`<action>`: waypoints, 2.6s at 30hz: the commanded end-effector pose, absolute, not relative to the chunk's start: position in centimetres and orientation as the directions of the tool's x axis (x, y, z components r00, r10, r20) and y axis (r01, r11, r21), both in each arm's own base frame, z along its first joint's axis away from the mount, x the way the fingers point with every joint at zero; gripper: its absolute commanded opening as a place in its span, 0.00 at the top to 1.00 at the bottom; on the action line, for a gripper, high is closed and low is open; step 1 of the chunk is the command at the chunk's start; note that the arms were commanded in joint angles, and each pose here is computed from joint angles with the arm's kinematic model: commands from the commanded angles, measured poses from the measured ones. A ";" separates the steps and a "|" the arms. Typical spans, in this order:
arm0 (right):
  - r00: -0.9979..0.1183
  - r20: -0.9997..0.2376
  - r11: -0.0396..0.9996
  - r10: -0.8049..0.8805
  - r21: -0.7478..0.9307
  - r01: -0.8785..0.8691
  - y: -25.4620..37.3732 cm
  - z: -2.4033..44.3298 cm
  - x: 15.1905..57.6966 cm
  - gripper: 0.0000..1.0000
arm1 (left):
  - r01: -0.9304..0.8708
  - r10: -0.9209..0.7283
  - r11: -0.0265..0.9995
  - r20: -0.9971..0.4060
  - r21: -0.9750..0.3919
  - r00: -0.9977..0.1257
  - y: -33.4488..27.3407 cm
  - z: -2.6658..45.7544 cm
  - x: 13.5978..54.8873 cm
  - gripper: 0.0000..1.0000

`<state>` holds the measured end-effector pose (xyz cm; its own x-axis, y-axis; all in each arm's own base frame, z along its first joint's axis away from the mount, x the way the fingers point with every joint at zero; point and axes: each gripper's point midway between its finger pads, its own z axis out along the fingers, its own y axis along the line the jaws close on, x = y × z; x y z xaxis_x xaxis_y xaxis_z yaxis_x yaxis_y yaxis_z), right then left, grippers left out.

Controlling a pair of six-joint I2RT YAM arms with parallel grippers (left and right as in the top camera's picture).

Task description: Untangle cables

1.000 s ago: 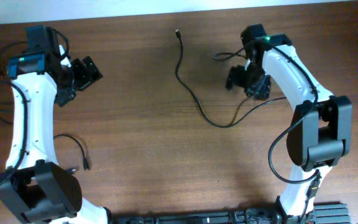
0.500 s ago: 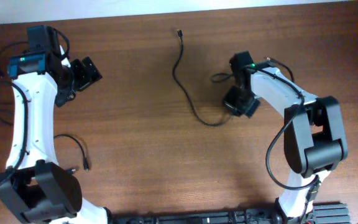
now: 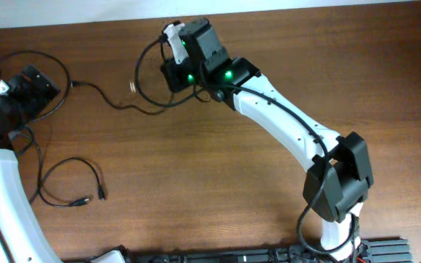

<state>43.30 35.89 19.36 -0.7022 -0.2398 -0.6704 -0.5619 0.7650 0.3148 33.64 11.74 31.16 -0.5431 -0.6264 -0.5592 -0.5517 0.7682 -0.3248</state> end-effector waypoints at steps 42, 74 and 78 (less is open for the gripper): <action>-0.850 -0.335 0.914 0.406 0.168 0.370 6.2 16.0 44.6 0.01 | 0.221 0.289 0.954 -0.432 0.200 -0.854 7.9 17.5 50.9 1.00; -0.874 -0.362 0.944 0.325 0.186 0.274 10.8 15.2 45.4 0.01 | -0.123 -0.179 0.983 -0.839 -0.134 -0.513 0.6 45.0 13.2 0.01; -0.874 -0.362 0.944 0.325 0.186 0.274 10.8 15.2 45.4 0.02 | -0.084 -0.187 0.982 -0.941 -0.171 -0.281 1.0 46.8 4.2 0.01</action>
